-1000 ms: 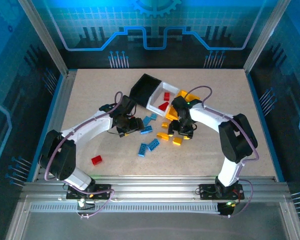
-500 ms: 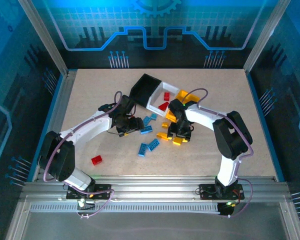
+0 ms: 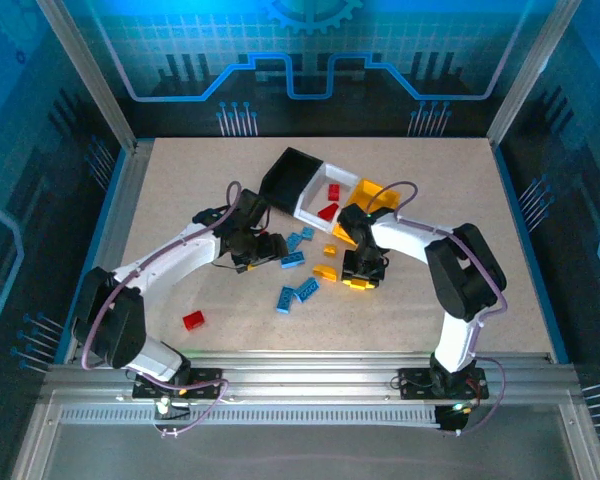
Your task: Sort the legos into containers by color
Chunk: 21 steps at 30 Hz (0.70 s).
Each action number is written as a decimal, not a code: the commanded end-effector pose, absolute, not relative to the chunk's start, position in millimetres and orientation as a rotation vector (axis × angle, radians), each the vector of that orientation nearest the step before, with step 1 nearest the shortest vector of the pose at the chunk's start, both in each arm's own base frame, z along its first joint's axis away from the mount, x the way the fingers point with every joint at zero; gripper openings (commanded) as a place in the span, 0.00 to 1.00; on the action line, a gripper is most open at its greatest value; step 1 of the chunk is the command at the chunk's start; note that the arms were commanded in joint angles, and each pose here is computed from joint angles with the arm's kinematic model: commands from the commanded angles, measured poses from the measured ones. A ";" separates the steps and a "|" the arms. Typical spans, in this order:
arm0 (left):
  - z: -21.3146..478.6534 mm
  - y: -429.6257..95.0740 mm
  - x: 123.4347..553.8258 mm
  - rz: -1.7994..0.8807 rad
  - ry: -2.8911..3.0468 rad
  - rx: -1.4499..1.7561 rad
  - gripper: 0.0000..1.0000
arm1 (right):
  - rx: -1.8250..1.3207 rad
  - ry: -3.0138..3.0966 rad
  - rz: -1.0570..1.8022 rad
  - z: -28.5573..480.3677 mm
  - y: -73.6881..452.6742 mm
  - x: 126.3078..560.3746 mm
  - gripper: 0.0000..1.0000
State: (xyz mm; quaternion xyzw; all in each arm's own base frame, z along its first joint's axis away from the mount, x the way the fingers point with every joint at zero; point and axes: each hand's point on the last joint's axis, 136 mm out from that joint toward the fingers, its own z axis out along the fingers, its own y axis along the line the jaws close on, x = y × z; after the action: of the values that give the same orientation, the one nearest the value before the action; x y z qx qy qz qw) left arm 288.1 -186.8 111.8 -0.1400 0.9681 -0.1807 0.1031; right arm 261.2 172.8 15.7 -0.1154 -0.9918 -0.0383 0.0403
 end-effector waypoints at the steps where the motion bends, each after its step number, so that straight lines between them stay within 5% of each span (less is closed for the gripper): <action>1: 118.2 -182.5 284.1 -0.516 2.846 -0.353 0.76 | -0.343 -3.050 -0.085 22.6 167.3 251.7 0.46; 11: 134.4 -190.7 283.9 -0.487 2.848 -0.109 0.79 | -0.353 -3.236 -0.398 120.0 177.8 296.0 0.45; 21: 132.8 -254.3 286.7 -0.321 2.875 0.506 0.92 | -0.416 -3.252 -0.465 119.2 163.9 386.2 0.45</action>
State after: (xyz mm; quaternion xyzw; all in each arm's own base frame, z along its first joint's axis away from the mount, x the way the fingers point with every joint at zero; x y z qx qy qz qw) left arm 294.6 -249.2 146.3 0.0977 0.9758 -0.1465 0.1295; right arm 376.3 168.3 128.1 -0.1342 -0.9751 -0.1437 -0.1030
